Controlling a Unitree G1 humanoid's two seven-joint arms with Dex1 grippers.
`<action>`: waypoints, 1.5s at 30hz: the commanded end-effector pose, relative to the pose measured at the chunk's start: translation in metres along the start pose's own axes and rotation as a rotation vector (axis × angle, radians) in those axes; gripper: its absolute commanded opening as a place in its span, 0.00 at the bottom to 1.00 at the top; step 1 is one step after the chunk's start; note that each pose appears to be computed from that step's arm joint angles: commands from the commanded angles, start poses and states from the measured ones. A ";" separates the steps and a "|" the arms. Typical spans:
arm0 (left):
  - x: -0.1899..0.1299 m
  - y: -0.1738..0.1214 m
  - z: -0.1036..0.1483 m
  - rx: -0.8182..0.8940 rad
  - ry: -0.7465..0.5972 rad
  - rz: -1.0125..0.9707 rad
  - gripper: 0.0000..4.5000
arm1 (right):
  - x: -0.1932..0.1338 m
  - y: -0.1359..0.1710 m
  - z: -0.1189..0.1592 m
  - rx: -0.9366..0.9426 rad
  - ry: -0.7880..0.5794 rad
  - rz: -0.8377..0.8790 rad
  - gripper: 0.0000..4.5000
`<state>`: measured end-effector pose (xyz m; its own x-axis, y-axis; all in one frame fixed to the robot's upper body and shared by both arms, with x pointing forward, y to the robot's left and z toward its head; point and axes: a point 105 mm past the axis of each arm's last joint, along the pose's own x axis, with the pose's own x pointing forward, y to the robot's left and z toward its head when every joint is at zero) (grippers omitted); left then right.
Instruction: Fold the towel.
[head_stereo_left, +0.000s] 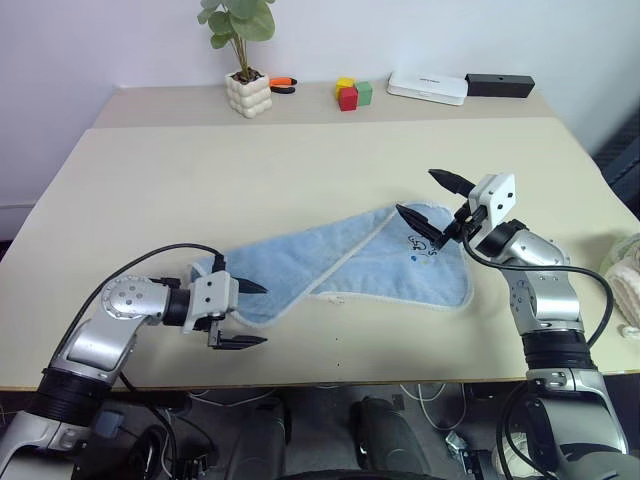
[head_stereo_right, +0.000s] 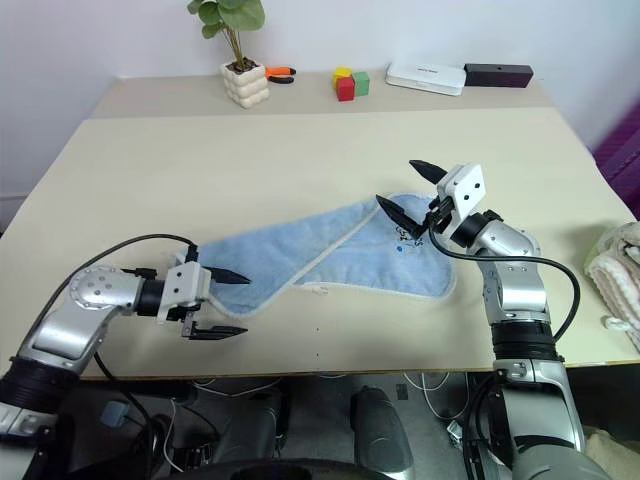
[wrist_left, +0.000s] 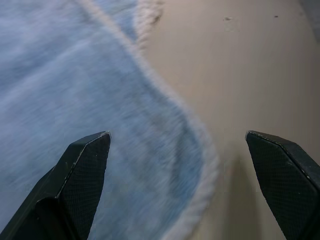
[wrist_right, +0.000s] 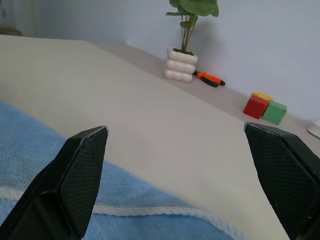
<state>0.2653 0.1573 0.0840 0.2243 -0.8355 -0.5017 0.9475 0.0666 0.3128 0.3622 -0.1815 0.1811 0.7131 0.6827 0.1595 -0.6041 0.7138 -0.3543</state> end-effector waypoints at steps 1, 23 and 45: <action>0.002 -0.002 -0.007 0.052 0.044 0.019 0.98 | 0.003 -0.003 0.016 -0.038 -0.045 -0.001 1.00; -0.034 0.037 0.032 -0.137 -0.326 0.338 0.00 | 0.002 -0.010 0.000 -0.169 0.057 0.022 1.00; -0.085 0.003 0.046 -0.088 -0.402 0.550 0.00 | 0.005 -0.063 -0.023 -0.385 0.305 0.040 1.00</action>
<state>0.2421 0.2065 0.1541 0.5998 -0.7994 0.0342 0.7547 0.5794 0.3078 0.4095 -0.2173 0.1623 0.7801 0.6043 -0.1619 -0.5423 0.5241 -0.6567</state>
